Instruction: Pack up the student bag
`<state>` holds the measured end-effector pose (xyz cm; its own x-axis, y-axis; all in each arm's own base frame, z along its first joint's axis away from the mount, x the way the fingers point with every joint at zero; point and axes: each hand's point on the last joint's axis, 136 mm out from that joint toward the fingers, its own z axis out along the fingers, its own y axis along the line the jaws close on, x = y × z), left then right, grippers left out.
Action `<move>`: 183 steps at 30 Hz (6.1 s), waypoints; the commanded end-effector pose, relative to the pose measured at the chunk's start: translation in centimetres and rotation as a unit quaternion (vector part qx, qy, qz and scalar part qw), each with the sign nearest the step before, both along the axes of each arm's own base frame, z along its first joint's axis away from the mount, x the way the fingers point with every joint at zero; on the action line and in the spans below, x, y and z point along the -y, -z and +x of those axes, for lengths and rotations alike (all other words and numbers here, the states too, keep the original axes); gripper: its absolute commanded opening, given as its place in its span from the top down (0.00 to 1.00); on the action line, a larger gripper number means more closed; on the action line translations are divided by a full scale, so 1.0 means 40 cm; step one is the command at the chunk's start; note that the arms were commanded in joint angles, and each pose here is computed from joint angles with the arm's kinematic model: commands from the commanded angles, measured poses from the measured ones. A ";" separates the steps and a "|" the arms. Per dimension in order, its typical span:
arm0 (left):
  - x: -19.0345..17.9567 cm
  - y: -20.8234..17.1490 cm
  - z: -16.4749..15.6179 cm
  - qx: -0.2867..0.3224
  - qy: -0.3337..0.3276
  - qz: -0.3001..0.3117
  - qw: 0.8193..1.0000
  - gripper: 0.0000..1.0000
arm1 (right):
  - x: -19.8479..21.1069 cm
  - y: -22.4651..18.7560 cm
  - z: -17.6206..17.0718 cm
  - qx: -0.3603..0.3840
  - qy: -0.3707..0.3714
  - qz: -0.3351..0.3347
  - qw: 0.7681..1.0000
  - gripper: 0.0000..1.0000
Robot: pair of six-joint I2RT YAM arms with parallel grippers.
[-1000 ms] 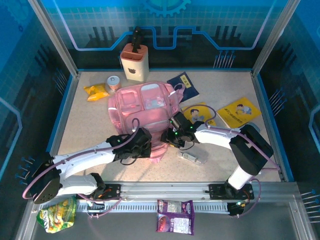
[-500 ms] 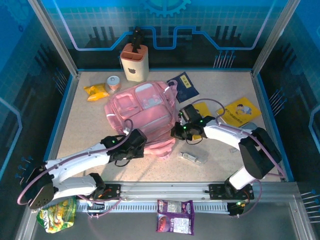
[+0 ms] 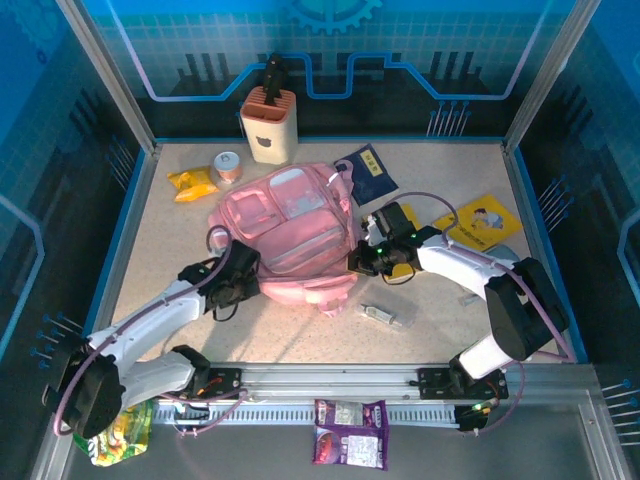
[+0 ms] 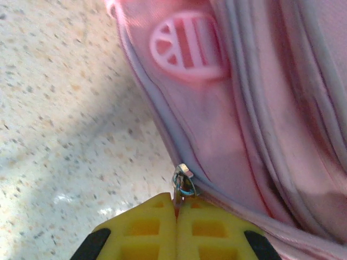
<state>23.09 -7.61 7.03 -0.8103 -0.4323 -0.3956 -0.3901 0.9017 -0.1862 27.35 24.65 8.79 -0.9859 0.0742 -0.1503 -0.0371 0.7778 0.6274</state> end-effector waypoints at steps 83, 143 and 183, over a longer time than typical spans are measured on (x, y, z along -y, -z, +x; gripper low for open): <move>-0.096 0.027 0.071 0.009 -0.025 -0.024 0.999 1.00 | -0.473 0.017 -0.208 0.348 -0.449 -0.054 0.821 1.00; 0.908 0.003 0.238 0.065 0.154 -0.198 0.966 0.47 | 0.511 0.070 0.173 0.044 0.268 -0.086 0.958 0.15; 0.821 0.080 0.316 0.063 0.100 -0.180 0.976 0.46 | 0.460 0.127 0.184 0.006 0.229 -0.084 0.970 0.14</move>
